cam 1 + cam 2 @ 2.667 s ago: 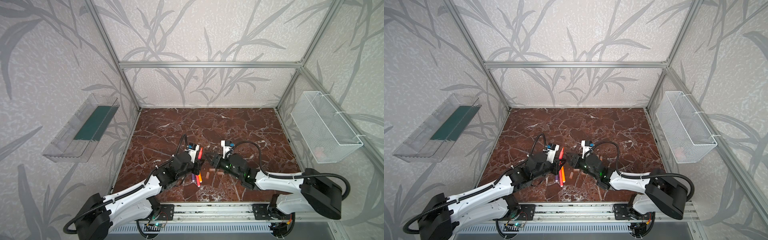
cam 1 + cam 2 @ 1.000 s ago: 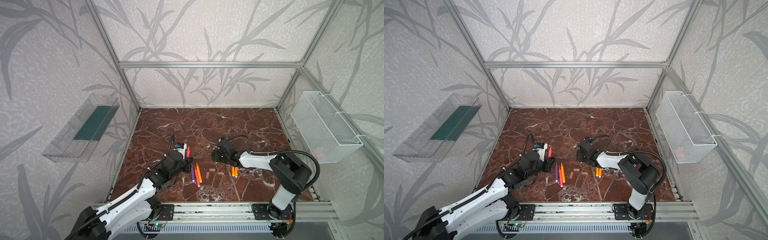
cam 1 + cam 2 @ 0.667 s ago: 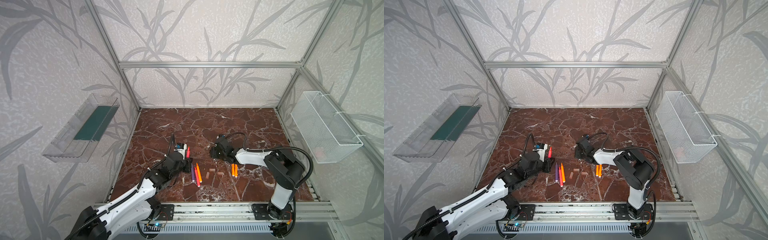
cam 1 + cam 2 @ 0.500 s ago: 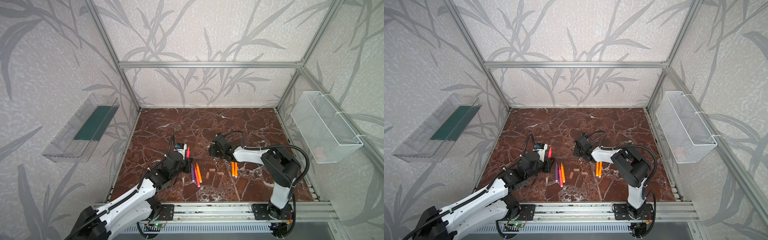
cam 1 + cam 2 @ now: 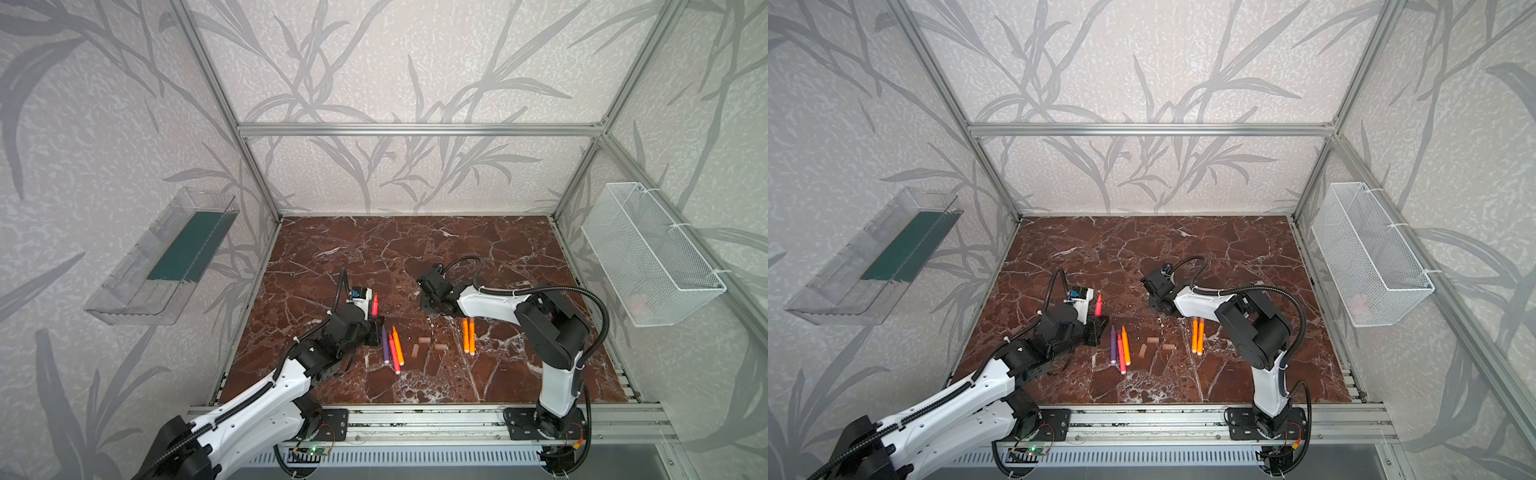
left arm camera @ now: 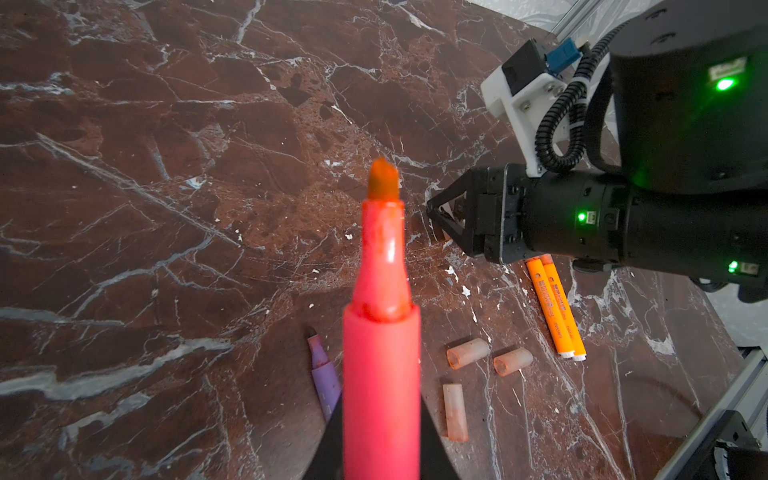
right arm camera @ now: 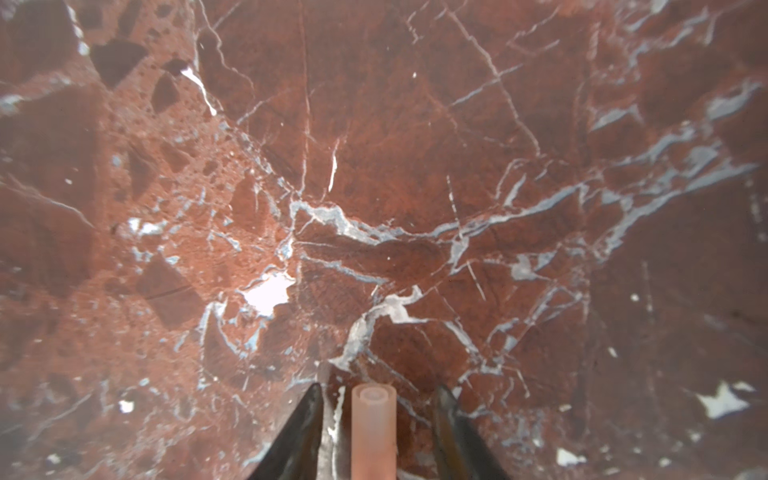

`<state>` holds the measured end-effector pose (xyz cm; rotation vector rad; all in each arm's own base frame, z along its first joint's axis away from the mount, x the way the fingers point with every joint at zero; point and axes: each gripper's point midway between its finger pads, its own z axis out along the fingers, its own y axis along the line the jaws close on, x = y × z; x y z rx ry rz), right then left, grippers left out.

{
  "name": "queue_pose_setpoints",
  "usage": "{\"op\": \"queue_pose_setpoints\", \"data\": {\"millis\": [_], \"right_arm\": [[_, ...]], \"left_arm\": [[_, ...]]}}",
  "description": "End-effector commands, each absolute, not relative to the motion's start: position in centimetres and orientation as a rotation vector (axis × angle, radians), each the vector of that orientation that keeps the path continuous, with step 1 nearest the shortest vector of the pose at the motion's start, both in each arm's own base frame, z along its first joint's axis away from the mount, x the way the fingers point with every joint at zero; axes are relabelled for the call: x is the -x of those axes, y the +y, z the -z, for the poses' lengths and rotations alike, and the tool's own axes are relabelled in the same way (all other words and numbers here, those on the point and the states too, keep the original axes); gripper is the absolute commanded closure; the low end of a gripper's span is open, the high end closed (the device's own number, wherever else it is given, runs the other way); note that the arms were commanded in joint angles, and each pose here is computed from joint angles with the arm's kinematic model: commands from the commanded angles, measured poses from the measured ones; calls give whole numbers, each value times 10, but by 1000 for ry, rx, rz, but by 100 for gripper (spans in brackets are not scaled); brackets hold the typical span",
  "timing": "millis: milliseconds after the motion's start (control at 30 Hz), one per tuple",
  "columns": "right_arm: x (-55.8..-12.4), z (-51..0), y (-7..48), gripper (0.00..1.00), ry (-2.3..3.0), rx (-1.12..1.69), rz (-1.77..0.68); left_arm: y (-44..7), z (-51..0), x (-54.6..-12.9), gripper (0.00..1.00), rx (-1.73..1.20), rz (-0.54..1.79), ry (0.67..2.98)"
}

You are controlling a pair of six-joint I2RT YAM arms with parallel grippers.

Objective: Insert the pens into the pen caps
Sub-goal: 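Grasp the pale pink cap with the right gripper and lift it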

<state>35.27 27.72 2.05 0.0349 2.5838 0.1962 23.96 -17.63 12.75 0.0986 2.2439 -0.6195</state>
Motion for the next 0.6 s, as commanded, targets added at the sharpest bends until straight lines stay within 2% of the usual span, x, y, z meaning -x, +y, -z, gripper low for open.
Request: {"op": "queue_pose_setpoints", "data": {"millis": [0,367,567], "right_arm": [[-336,3,258,60,2668,25,5],[-330,9,258,73,2686,53,48],[-329,10,259,86,2689,53,44]], "left_arm": [[-172,-125,-239,100,-96,602,2245],[-172,-126,-240,100,-93,603,2240],[-172,-126,-239,100,-93,604,2241]]}}
